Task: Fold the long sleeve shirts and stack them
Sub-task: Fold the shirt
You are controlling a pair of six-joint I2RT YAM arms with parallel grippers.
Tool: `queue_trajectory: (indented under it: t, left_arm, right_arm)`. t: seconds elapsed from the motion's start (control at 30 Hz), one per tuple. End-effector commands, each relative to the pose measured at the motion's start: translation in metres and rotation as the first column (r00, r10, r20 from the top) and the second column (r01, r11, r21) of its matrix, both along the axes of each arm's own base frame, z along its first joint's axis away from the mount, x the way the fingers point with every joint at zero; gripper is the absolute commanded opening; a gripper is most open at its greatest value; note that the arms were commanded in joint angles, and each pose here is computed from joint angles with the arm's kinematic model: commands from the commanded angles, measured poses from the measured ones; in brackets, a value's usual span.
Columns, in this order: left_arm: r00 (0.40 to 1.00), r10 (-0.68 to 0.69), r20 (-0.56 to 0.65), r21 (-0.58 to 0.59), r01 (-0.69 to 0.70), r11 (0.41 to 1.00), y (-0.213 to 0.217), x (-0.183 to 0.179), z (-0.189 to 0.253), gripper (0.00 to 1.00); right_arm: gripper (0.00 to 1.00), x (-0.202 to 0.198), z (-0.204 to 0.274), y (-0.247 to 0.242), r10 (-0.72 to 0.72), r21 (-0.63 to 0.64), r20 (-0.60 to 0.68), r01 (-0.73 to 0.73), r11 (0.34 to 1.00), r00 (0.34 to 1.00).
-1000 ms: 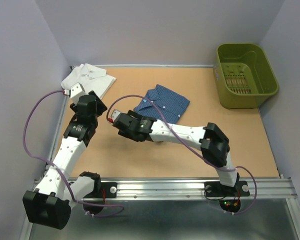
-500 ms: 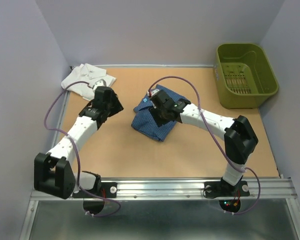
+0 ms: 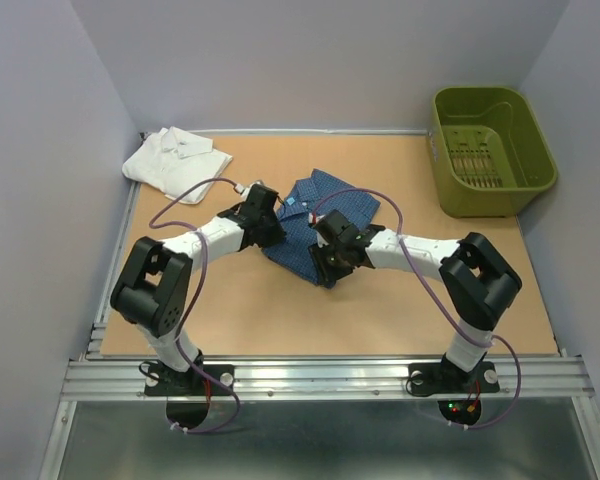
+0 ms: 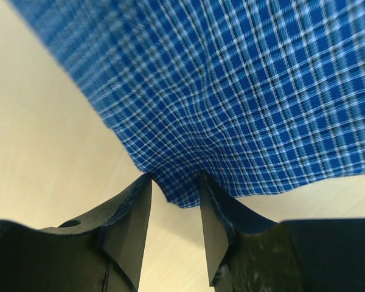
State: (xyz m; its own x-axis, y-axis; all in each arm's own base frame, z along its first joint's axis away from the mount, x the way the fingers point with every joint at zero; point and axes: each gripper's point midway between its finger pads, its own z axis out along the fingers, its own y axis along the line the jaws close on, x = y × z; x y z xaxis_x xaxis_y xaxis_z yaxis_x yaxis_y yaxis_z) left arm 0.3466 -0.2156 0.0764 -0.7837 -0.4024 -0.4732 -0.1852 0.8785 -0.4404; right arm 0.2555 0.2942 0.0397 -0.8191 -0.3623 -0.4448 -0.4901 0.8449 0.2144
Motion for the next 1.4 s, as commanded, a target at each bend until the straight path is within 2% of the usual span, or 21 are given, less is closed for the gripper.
queue_trajectory:
  t: [0.0, 0.2, 0.33, 0.37, 0.4, 0.43, 0.47, 0.5, 0.57, 0.6, 0.63, 0.7, 0.73, 0.87, 1.0, 1.2, 1.37]
  left_arm:
    - [0.997, 0.061, -0.05, -0.008, -0.062, 0.998, 0.001, 0.003, -0.027, 0.22]
    - [0.985, 0.144, -0.096, 0.059, -0.139, 0.989, 0.03, 0.014, -0.05, 0.21]
    - [0.989, 0.145, -0.044, 0.079, -0.141, 0.987, 0.048, 0.025, -0.022, 0.26]
    - [0.989, 0.149, -0.01, 0.103, -0.147, 0.984, 0.053, 0.03, -0.008, 0.29]
    - [0.991, 0.131, 0.042, 0.127, -0.135, 0.983, 0.057, 0.035, 0.016, 0.41]
    - [0.989, 0.131, 0.072, 0.154, -0.141, 0.978, 0.063, 0.038, 0.028, 0.46]
    - [0.979, 0.165, 0.123, 0.213, -0.188, 0.959, 0.079, 0.044, 0.041, 0.49]
    - [0.972, 0.177, 0.153, 0.251, -0.211, 0.945, 0.091, 0.048, 0.051, 0.59]
    - [0.949, 0.193, 0.248, 0.348, -0.273, 0.897, 0.127, 0.06, 0.088, 0.72]
    - [0.944, 0.206, 0.257, 0.362, -0.292, 0.885, 0.131, 0.06, 0.089, 0.72]
    - [0.935, 0.204, 0.289, 0.394, -0.311, 0.865, 0.148, 0.068, 0.101, 0.78]
    - [0.919, 0.226, 0.324, 0.434, -0.357, 0.827, 0.171, 0.077, 0.11, 0.82]
    - [0.91, 0.241, 0.338, 0.456, -0.382, 0.804, 0.188, 0.087, 0.113, 0.83]
    - [0.896, 0.287, 0.338, 0.473, -0.425, 0.772, 0.219, 0.118, 0.103, 0.79]
    - [0.883, 0.337, 0.328, 0.473, -0.462, 0.75, 0.244, 0.149, 0.093, 0.67]
    - [0.87, 0.37, 0.326, 0.455, -0.488, 0.745, 0.268, 0.187, 0.074, 0.57]
    - [0.891, 0.392, 0.23, 0.432, -0.454, 0.779, 0.266, 0.201, 0.026, 0.53]
  right_arm:
    - [0.43, -0.011, -0.011, 0.009, 0.002, 0.07, -0.067, 0.002, 0.998, 0.998]
    - [0.43, -0.017, -0.007, 0.015, 0.031, 0.105, -0.09, -0.021, 0.994, 0.995]
    - [0.45, -0.018, 0.008, 0.019, 0.047, 0.141, -0.07, -0.036, 0.989, 0.996]
    - [0.5, -0.015, 0.019, 0.021, 0.046, 0.161, -0.049, -0.038, 0.986, 0.998]
    - [0.55, -0.014, 0.025, 0.022, 0.048, 0.173, -0.037, -0.041, 0.984, 0.998]
    - [0.57, -0.013, 0.032, 0.023, 0.051, 0.185, -0.021, -0.046, 0.982, 0.999]
    - [0.6, -0.011, 0.042, 0.025, 0.052, 0.2, 0.001, -0.051, 0.978, 0.999]
    - [0.62, -0.007, 0.054, 0.025, 0.041, 0.213, 0.037, -0.047, 0.976, 0.999]
    - [0.7, 0.0, 0.075, 0.024, 0.019, 0.231, 0.1, -0.041, 0.972, 0.995]
    - [0.7, 0.003, 0.076, 0.022, 0.009, 0.224, 0.109, -0.033, 0.974, 0.994]
    - [0.76, 0.006, 0.087, 0.02, -0.006, 0.237, 0.14, -0.028, 0.971, 0.99]
    - [0.78, 0.009, 0.096, 0.015, -0.017, 0.23, 0.182, -0.026, 0.973, 0.983]
    - [0.79, 0.011, 0.101, 0.013, -0.019, 0.228, 0.205, -0.029, 0.973, 0.979]
    - [0.79, 0.007, 0.106, 0.01, -0.005, 0.233, 0.222, -0.048, 0.971, 0.975]
    - [0.79, -0.003, 0.102, 0.013, 0.032, 0.251, 0.187, -0.079, 0.965, 0.982]
    - [0.79, -0.016, 0.092, 0.011, 0.054, 0.262, 0.146, -0.091, 0.961, 0.988]
    - [0.79, -0.018, 0.086, 0.005, 0.045, 0.247, 0.145, -0.08, 0.966, 0.988]
